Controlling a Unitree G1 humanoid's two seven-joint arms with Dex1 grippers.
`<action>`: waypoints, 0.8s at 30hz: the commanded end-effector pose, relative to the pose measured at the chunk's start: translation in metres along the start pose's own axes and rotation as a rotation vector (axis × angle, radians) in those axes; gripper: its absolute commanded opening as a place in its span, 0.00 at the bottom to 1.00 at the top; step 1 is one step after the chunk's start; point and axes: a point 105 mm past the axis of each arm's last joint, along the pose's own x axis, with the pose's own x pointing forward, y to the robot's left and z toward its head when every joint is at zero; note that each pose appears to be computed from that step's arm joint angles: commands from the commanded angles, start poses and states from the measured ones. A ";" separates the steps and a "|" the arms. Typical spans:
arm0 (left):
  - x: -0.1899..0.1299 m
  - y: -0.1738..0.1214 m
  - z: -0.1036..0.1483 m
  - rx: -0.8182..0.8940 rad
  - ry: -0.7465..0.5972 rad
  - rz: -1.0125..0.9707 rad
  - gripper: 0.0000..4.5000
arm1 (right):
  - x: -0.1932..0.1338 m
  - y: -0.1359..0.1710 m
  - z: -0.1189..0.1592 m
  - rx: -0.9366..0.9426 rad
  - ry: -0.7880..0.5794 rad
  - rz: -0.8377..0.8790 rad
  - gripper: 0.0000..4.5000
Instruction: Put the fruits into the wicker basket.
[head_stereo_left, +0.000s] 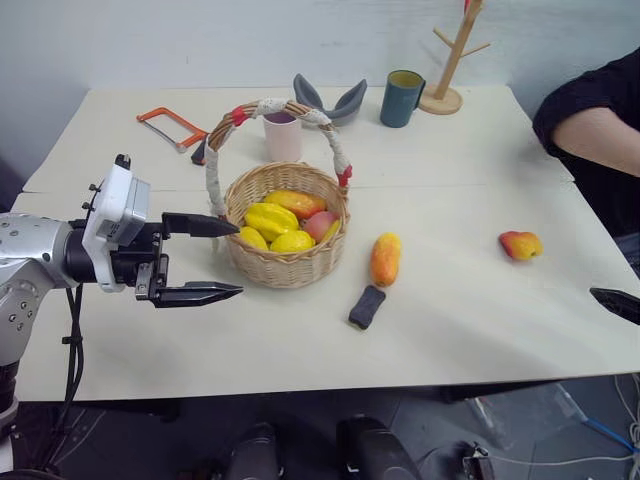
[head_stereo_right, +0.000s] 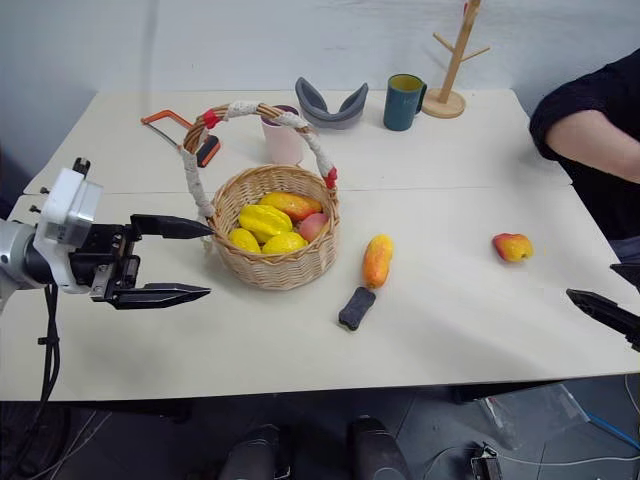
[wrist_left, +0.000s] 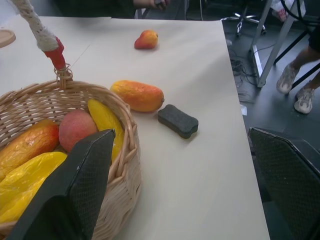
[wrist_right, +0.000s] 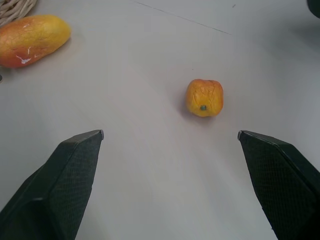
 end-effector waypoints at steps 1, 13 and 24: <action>-0.004 -0.001 0.009 0.043 -0.015 -0.008 1.00 | -0.005 -0.001 0.008 -0.026 -0.025 -0.010 0.99; -0.007 0.003 0.008 0.052 -0.020 0.013 1.00 | -0.008 -0.005 0.009 -0.036 -0.018 -0.014 0.99; -0.005 0.002 0.011 0.058 -0.021 0.015 1.00 | -0.007 -0.006 0.012 -0.058 -0.008 -0.010 0.99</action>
